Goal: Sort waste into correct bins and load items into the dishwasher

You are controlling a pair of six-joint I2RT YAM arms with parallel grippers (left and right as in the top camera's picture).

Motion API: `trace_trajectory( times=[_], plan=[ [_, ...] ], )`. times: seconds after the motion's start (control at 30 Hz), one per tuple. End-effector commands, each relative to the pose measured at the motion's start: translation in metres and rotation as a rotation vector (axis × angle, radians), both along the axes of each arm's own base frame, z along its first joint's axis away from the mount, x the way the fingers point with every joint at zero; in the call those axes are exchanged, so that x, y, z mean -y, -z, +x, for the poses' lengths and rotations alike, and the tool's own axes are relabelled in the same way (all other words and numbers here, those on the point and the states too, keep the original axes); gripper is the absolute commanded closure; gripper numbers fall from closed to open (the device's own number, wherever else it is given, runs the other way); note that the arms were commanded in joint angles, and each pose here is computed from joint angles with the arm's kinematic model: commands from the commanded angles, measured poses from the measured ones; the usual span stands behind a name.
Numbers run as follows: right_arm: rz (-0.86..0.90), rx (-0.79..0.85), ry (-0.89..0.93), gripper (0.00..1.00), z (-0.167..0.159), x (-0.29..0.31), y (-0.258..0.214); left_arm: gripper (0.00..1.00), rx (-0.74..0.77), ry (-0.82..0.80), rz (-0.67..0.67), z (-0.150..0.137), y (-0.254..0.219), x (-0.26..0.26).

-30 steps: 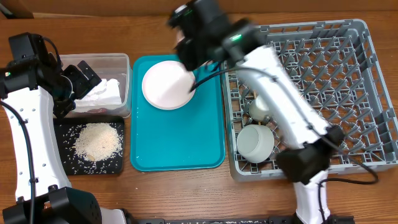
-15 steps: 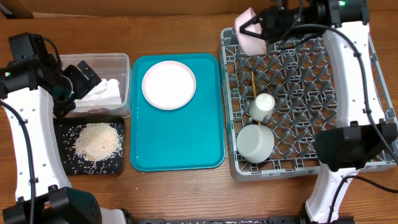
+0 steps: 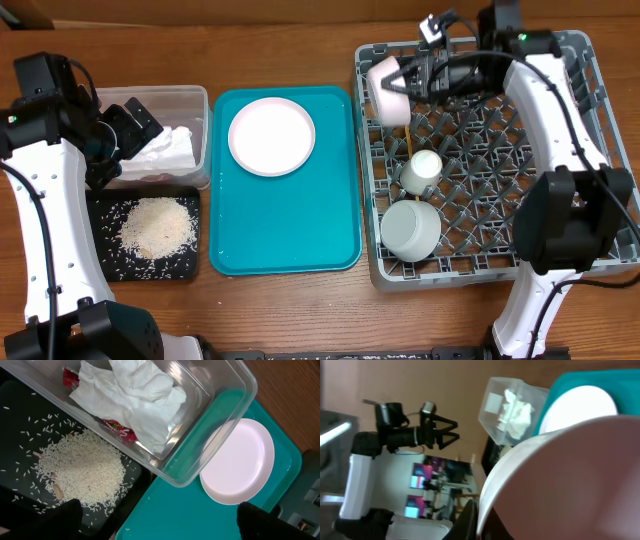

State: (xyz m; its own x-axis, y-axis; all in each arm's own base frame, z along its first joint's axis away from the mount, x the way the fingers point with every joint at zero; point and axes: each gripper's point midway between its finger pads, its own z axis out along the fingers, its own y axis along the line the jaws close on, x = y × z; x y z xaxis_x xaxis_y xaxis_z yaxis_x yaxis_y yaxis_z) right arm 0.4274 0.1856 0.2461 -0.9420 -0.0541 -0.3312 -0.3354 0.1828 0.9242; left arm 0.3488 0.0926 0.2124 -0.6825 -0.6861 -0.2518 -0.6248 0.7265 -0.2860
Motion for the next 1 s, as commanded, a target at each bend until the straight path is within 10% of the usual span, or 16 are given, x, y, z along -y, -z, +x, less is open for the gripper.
trace_trajectory(
  times=[0.0, 0.97],
  plan=[
    [0.148, 0.006, -0.043, 0.96, -0.014, -0.004, -0.004, 0.0, 0.03, -0.002, 0.008, 0.003, -0.01, -0.002],
    [-0.24, 0.005, 0.076, 0.91, 0.0, 0.025, 0.103, 0.0, 0.03, -0.002, 0.008, 0.003, -0.01, -0.002]
  ],
)
